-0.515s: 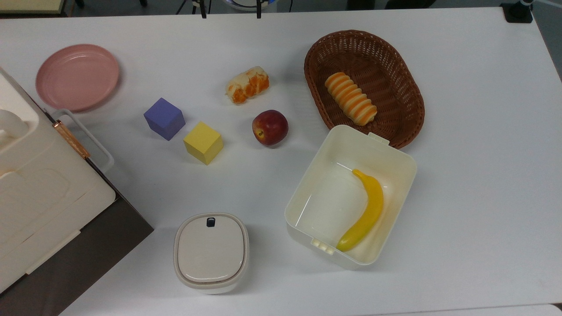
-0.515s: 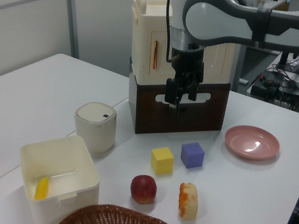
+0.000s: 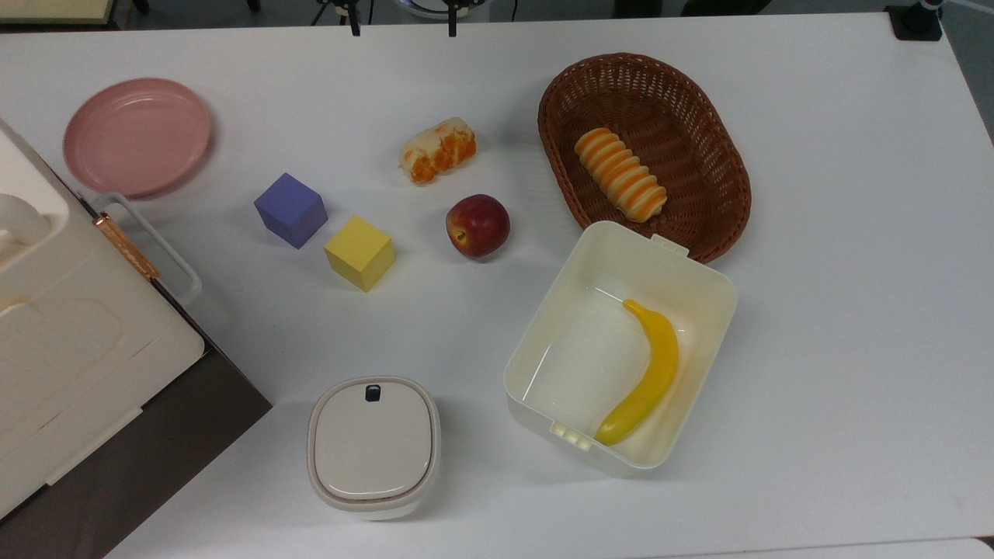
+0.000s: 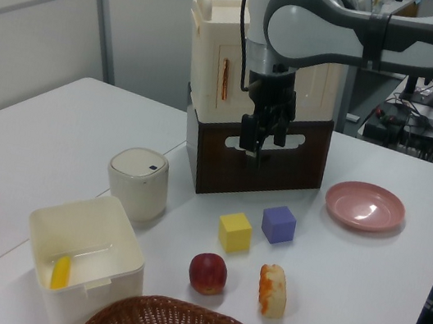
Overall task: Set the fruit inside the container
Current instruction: 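Move the gripper from rest toward the red apple, then lower the open gripper over the red apple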
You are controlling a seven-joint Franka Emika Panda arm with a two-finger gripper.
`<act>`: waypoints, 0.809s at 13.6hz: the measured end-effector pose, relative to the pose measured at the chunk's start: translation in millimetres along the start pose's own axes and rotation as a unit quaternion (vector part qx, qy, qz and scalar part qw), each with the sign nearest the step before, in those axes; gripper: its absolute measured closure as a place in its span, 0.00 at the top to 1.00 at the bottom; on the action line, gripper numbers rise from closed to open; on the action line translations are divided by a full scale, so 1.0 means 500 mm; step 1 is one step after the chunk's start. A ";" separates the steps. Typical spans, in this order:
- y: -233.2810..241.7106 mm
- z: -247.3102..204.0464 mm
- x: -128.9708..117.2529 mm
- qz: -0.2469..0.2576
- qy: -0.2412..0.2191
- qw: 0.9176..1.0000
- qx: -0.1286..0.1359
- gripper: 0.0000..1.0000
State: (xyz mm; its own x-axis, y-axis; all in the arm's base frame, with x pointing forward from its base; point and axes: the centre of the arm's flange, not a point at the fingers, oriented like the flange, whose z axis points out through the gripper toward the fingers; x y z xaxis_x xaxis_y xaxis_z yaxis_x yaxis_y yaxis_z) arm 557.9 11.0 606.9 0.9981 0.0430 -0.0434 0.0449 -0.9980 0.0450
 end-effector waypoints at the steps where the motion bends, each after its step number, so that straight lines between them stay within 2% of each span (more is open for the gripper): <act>1: 0.001 0.005 0.003 0.000 -0.003 1.000 0.000 1.00; 7: -0.003 0.055 0.028 -0.006 -0.025 1.000 0.001 1.00; 11: -0.004 0.097 0.046 -0.064 -0.043 0.997 0.004 1.00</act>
State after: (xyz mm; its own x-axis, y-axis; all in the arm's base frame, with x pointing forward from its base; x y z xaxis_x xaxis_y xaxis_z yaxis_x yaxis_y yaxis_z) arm 578.8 11.8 557.6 0.9768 0.1666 -0.1344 0.1715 -0.9848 0.0257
